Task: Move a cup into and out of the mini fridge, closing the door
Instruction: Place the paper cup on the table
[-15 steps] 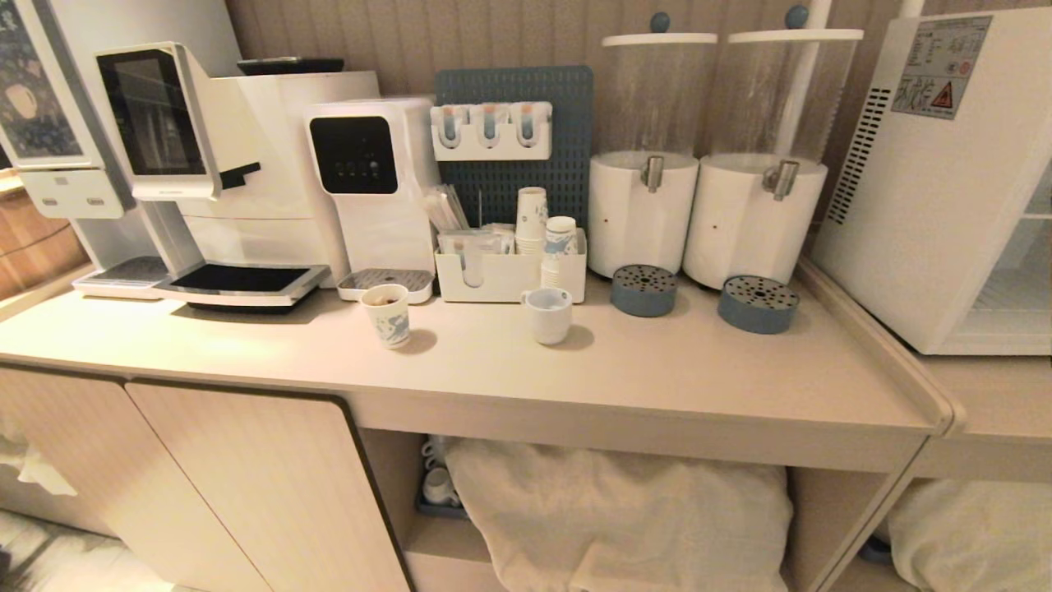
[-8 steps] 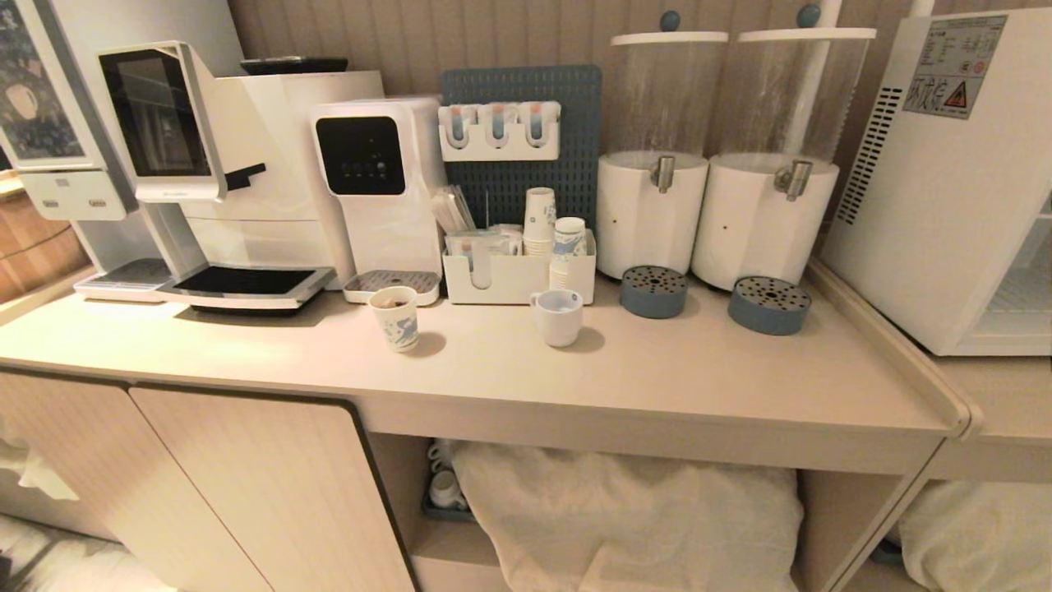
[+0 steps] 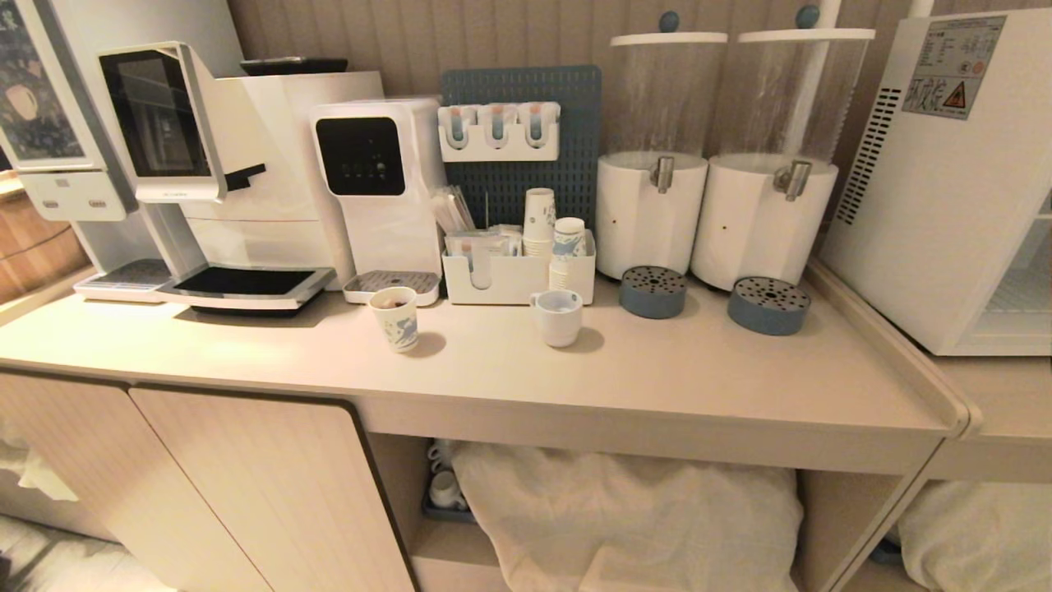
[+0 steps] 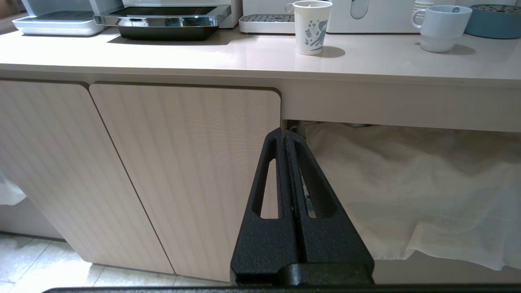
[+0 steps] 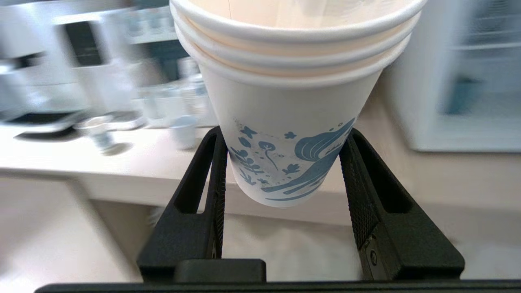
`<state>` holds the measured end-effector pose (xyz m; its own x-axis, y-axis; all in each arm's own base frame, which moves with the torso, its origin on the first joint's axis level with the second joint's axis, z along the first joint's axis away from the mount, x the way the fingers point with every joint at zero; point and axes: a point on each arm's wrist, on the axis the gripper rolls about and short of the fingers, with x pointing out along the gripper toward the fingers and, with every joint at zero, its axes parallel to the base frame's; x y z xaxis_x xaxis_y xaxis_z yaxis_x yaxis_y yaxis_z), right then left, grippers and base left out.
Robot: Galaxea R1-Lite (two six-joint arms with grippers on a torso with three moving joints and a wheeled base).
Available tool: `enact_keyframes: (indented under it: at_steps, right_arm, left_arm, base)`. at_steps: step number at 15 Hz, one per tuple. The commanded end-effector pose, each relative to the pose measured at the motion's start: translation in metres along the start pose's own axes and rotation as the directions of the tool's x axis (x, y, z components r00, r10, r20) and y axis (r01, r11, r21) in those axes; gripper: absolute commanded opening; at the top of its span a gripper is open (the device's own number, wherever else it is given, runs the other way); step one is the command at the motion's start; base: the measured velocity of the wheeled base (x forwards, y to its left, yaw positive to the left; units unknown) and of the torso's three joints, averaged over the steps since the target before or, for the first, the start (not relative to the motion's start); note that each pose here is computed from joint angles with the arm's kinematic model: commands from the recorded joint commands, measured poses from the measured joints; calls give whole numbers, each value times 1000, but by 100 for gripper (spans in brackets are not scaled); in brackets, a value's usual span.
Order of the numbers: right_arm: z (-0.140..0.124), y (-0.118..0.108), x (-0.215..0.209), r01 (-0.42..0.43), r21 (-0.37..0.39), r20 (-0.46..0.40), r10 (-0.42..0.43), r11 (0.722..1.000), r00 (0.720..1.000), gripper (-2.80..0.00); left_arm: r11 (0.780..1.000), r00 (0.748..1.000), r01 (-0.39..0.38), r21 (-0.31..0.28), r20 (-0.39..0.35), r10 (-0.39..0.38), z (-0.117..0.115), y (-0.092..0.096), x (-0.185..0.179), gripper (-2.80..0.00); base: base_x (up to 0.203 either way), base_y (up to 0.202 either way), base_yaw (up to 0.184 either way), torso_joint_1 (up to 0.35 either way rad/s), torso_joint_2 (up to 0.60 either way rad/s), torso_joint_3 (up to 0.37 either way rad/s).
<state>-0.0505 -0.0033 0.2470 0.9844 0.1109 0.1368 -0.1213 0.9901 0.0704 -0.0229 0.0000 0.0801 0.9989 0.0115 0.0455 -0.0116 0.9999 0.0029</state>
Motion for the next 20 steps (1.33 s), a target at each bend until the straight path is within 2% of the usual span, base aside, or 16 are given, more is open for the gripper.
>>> enact_keyframes:
  at_steps: [1,3,5,7,9,10,11,13,14,16,20]
  right_arm:
    - [26,2,73,-88,44,-211,95,995,973,-280]
    - [21,9,115,-195,101,-341,218,976,914,-280]
    - [12,10,154,-277,176,-403,326,945,855,-280]
    - [1,-10,188,-272,229,-427,347,935,835,-280]
    - [-29,-38,229,-293,266,-472,390,918,791,-280]
    - [-45,-48,246,-300,238,-480,380,924,791,-280]
    - [-60,-55,263,-296,170,-462,342,940,818,-280]
    - [-92,-60,300,-219,15,-399,207,976,893,-280]
    - [-106,-59,312,-193,-24,-381,169,981,909,-280]
    - [-141,-48,333,-194,-47,-396,160,980,904,-280]
    - [-179,-11,359,-206,-102,-407,148,973,901,-280]
  left_arm:
    - [1000,1000,-1,0,-18,1,-5,0,1,-280]
    - [1000,1000,-1,-2,-18,1,-5,0,1,-280]
    - [1000,1000,-1,0,-18,1,-5,0,1,-280]
    - [1000,1000,-1,2,-18,1,-5,0,1,-280]
    - [1000,1000,-1,-2,-18,1,-5,0,1,-280]
    - [1000,1000,1,-2,-18,-1,-5,0,1,-280]
    - [1000,1000,1,-2,-18,-1,-5,0,1,-280]
    - [1000,1000,1,-2,-18,-1,-5,0,1,-280]
    - [1000,1000,1,-2,-18,-1,-5,0,1,-280]
    - [1000,1000,2,-6,-18,-2,-5,0,1,-280]
    - [1000,1000,2,-9,-19,-2,-5,0,1,-280]
  base:
    - [0,0,0,0,0,0]
    - [0,0,0,0,0,0]
    - [0,0,0,0,0,0]
    - [0,0,0,0,0,0]
    - [0,0,0,0,0,0]
    - [0,0,0,0,0,0]
    - [0,0,0,0,0,0]
    - [0,0,0,0,0,0]
    - [0,0,0,0,0,0]
    - [0,0,0,0,0,0]
    - [0,0,0,0,0,0]
